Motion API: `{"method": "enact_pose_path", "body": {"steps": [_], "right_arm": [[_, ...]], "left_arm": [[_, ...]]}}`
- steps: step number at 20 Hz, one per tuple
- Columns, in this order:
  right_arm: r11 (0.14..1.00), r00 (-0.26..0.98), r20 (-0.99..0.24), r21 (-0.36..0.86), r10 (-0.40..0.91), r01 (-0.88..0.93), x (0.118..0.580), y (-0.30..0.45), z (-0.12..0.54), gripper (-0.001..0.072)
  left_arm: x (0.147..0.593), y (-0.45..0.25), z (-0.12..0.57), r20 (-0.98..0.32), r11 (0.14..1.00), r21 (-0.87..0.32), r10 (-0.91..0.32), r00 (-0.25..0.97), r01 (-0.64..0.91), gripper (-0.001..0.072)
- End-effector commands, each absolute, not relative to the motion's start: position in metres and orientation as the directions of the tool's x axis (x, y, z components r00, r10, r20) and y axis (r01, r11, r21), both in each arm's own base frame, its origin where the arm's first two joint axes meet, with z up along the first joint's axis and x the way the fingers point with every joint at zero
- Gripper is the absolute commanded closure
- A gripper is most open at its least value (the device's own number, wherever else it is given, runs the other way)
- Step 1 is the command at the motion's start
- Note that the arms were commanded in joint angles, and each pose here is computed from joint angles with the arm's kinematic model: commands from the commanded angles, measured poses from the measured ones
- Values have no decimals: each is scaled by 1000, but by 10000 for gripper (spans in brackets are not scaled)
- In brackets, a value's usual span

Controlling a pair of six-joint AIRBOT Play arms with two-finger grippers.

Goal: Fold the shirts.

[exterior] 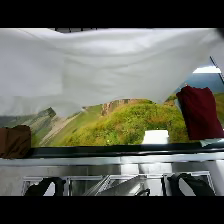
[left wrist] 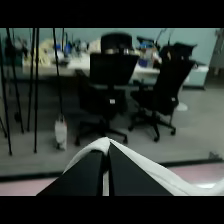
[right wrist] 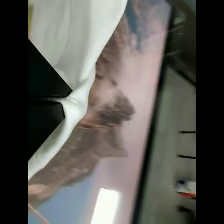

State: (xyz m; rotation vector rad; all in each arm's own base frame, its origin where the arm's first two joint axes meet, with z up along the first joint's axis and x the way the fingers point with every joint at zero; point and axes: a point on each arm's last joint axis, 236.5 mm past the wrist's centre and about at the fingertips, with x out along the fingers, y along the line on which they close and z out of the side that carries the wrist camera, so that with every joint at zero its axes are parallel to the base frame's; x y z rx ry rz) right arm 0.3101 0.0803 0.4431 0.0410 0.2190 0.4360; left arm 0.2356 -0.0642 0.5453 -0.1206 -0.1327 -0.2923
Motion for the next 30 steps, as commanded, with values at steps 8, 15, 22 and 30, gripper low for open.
{"method": "enact_pose_path", "body": {"steps": [8, 15, 22, 30], "right_arm": [[909, 875, -244, 108, 418, -403, 311, 79, 438, 696], [872, 582, -660, 441, 475, -211, 451, 58, 182, 696], [852, 385, -797, 522, 466, 49, 522, 42, -47, 696], [869, 494, -761, 495, 420, 23, 586, 7, -35, 696]], "left_arm": [[297, -31, 449, -215, 981, -124, -176, 961, 152, 694], [447, -30, 194, -677, 964, -253, -236, 697, 81, 693], [530, -45, -4, -846, 957, -290, -258, 466, 4, 693], [585, -54, -13, -857, 942, -334, -285, 430, -41, 694]]}}
